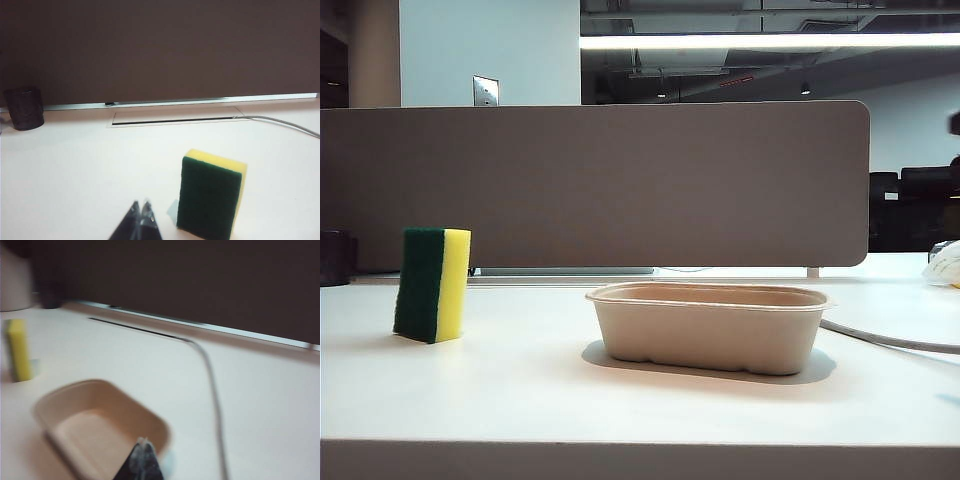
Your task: Pick up the cleaning sponge from the table and place it into the paper lunch box.
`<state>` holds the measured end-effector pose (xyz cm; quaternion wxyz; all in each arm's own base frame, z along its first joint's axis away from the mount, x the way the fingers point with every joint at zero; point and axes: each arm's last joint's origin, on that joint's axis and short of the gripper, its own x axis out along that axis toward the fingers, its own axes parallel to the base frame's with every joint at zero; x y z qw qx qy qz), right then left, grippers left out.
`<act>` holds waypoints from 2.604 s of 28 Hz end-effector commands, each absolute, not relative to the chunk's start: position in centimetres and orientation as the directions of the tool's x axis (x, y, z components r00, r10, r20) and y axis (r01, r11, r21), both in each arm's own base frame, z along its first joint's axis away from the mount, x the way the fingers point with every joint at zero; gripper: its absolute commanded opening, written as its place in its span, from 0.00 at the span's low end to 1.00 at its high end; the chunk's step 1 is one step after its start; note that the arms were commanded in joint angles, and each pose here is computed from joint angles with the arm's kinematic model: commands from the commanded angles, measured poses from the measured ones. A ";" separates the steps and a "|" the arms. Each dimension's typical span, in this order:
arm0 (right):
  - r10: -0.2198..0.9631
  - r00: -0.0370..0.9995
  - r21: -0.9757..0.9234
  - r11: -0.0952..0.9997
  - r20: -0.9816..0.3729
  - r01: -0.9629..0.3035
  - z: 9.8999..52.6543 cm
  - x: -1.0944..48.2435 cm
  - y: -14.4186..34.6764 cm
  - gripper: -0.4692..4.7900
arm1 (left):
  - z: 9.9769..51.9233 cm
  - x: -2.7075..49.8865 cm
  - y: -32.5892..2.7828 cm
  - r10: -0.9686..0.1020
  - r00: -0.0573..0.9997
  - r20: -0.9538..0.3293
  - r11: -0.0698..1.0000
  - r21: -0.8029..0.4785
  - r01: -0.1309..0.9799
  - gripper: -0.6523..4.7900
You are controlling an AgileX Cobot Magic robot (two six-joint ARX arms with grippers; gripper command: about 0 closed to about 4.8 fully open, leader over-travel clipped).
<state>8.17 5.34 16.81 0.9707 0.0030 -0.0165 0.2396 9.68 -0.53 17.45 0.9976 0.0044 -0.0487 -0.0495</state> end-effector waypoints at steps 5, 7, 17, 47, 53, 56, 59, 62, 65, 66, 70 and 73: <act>0.566 0.823 -0.015 0.823 -0.056 -0.567 16.1 7.9 6.7 0.08 | 17.6 9.7 -0.5 -0.103 0.989 0.109 0.995 0.017 0.101 0.11; 0.571 0.816 -0.020 0.818 -0.089 -0.574 15.8 8.0 6.9 0.08 | 17.6 9.7 -0.5 -0.103 0.989 0.109 0.995 0.017 0.101 0.11; 0.557 0.808 -0.034 0.819 -0.189 -0.573 14.9 8.4 7.2 0.08 | 17.6 9.7 -0.5 -0.103 0.989 0.109 0.995 0.017 0.102 0.11; 0.558 0.808 -0.033 0.819 -0.188 -0.573 14.9 8.4 7.2 0.08 | 17.4 9.7 -0.5 -0.103 0.990 0.094 0.995 0.017 0.101 0.11; 0.558 0.808 -0.033 0.819 -0.188 -0.573 14.9 8.4 7.2 0.08 | 17.4 9.7 -0.5 -0.103 0.990 0.094 0.995 0.017 0.101 0.11; 0.558 0.808 -0.033 0.819 -0.188 -0.573 14.9 8.4 7.2 0.08 | 17.5 9.7 -0.5 -0.103 0.990 0.095 0.995 0.017 0.101 0.11; 0.559 0.808 -0.033 0.818 -0.188 -0.574 14.9 8.4 7.2 0.08 | 17.5 9.7 -0.5 -0.103 0.990 0.095 0.995 0.018 0.101 0.11; 0.559 0.808 -0.033 0.818 -0.188 -0.574 14.9 8.4 7.2 0.08 | 17.7 9.7 -0.5 -0.104 0.987 0.122 0.995 0.007 0.104 0.11; 0.558 0.808 -0.033 0.818 -0.188 -0.574 14.9 8.4 7.2 0.08 | 17.9 9.6 -0.8 -0.180 0.975 0.132 0.972 -0.129 0.197 0.11; 0.558 0.808 -0.033 0.819 -0.187 -0.573 14.9 8.4 7.2 0.08 | 17.8 9.6 -0.8 -0.209 0.969 0.131 0.959 -0.168 0.229 0.11; 0.558 0.808 -0.033 0.819 -0.188 -0.573 14.9 8.4 7.2 0.08 | 18.0 9.5 -1.1 -0.279 0.951 0.131 0.924 -0.233 0.303 0.11; 0.559 0.808 -0.033 0.818 -0.188 -0.574 14.9 8.4 7.2 0.08 | 19.3 9.2 -1.1 -0.304 0.939 0.161 0.896 -0.285 0.339 0.11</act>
